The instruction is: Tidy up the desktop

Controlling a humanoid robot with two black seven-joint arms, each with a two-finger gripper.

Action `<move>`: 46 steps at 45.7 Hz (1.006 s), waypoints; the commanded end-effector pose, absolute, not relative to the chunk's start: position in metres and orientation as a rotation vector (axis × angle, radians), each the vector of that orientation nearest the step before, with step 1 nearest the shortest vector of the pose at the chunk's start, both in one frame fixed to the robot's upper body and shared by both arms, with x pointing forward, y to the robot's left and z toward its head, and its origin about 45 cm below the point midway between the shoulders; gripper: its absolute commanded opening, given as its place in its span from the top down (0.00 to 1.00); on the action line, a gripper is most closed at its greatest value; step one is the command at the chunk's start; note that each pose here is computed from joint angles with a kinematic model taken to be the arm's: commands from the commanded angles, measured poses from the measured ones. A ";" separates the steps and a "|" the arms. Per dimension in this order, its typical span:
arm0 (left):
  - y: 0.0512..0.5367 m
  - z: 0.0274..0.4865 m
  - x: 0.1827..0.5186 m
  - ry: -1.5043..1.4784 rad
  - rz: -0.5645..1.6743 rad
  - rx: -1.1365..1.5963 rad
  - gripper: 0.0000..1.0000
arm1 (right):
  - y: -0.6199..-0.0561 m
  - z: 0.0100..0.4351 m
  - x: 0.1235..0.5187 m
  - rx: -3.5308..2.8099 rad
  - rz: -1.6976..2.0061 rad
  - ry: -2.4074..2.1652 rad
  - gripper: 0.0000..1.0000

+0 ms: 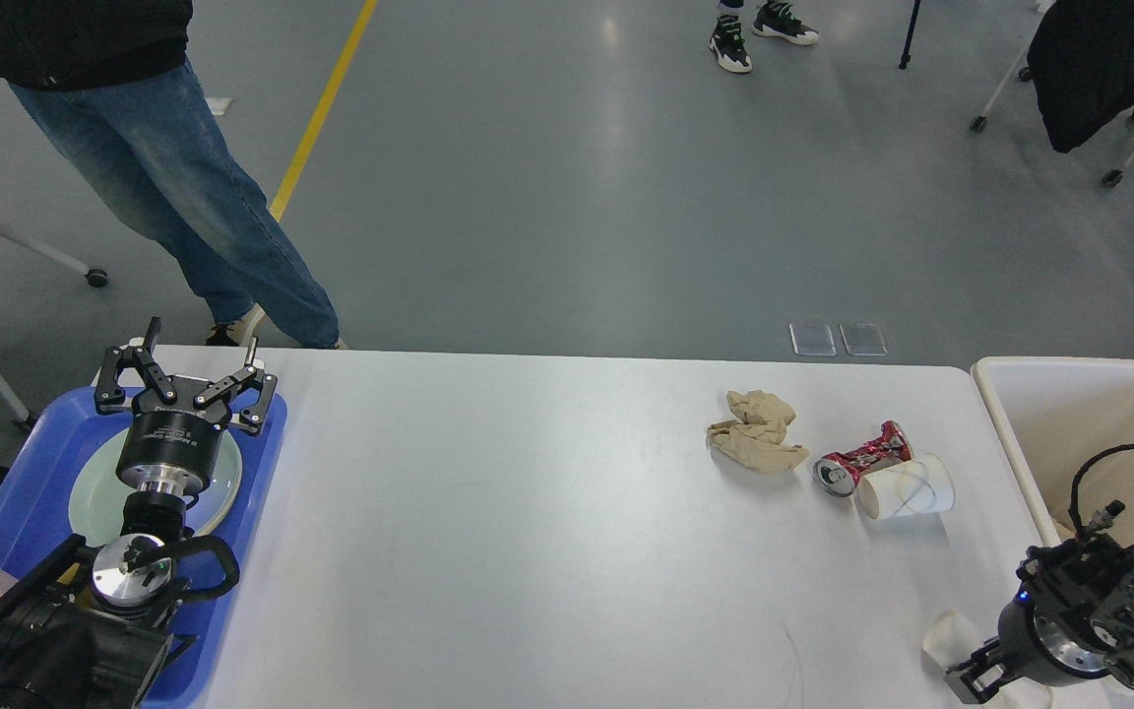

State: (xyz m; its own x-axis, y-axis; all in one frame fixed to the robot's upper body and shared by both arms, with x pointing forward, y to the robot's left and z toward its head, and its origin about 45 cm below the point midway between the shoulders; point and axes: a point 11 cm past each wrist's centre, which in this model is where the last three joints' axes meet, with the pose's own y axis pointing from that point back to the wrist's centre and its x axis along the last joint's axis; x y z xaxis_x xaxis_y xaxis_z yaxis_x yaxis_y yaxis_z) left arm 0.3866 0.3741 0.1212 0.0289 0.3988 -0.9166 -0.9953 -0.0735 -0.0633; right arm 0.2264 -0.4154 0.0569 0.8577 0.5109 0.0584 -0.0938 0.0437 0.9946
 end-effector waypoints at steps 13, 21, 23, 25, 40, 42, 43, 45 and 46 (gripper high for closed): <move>0.374 0.121 0.387 0.828 1.402 -0.982 0.04 | -0.414 0.080 0.250 1.472 0.360 0.217 1.00; 0.374 0.121 0.387 0.828 1.402 -0.982 0.04 | -0.397 0.117 0.272 1.519 0.226 0.084 1.00; 0.374 0.121 0.387 0.827 1.401 -0.983 0.04 | -0.390 0.130 0.277 1.535 0.185 0.062 1.00; 0.374 0.121 0.387 0.828 1.400 -0.981 0.04 | -0.378 0.153 0.288 1.569 0.125 0.013 1.00; 0.374 0.121 0.387 0.830 1.401 -0.983 0.04 | -0.326 0.286 0.337 1.741 -0.099 -0.185 1.00; 0.373 0.121 0.387 0.830 1.400 -0.981 0.04 | -0.323 0.304 0.341 1.749 -0.108 -0.218 1.00; 0.374 0.121 0.387 0.829 1.401 -0.981 0.04 | -0.322 0.313 0.343 1.750 -0.107 -0.231 1.00; 0.374 0.121 0.387 0.829 1.401 -0.981 0.04 | -0.319 0.329 0.343 1.744 -0.098 -0.248 1.00; 0.374 0.121 0.387 0.830 1.401 -0.982 0.04 | -0.317 0.337 0.344 1.739 -0.088 -0.254 1.00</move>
State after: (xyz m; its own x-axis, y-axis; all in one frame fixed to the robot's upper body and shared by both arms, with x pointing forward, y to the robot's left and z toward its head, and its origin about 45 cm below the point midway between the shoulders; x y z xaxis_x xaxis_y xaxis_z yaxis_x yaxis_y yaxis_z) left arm 0.3866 0.3741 0.1211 0.0287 0.3994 -0.9163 -0.9955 -0.0719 -0.0625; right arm 0.3391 -0.3254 0.2944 0.9806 -0.1896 0.0487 -0.0806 -0.1644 0.9831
